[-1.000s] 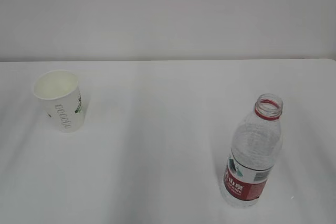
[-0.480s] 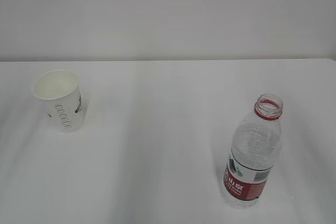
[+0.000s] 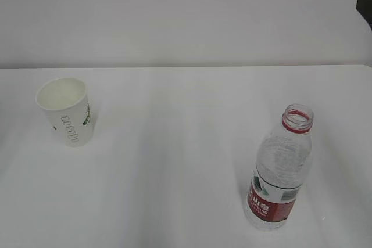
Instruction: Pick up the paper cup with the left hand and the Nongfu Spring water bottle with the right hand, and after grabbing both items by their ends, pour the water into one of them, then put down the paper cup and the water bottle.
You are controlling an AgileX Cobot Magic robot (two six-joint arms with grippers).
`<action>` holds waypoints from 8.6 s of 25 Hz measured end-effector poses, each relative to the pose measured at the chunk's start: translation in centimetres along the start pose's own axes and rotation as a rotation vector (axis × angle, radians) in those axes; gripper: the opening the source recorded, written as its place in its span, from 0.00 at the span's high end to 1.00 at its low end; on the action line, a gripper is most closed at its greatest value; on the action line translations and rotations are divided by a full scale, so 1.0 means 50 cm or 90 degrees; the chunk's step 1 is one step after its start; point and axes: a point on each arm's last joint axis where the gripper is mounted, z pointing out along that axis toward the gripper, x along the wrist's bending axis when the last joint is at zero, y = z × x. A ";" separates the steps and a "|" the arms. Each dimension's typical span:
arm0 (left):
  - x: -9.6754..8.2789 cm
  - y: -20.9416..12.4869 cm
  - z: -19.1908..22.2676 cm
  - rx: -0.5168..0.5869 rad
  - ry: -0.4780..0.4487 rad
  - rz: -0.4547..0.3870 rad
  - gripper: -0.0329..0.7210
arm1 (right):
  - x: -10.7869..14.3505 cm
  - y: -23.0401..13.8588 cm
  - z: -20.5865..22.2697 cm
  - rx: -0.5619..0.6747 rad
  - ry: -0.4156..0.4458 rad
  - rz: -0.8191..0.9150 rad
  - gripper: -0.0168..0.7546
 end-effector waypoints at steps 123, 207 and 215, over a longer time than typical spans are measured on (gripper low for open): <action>-0.074 -0.407 -0.060 0.242 -0.112 -0.093 0.26 | 0.154 -0.375 -0.110 0.317 0.295 0.089 0.22; -0.079 -0.407 -0.061 0.242 -0.132 -0.089 0.27 | 0.186 -0.381 0.037 0.171 0.410 0.056 0.36; -0.079 -0.407 -0.061 0.242 -0.132 -0.089 0.27 | 0.187 -0.381 0.037 0.170 0.415 0.054 0.38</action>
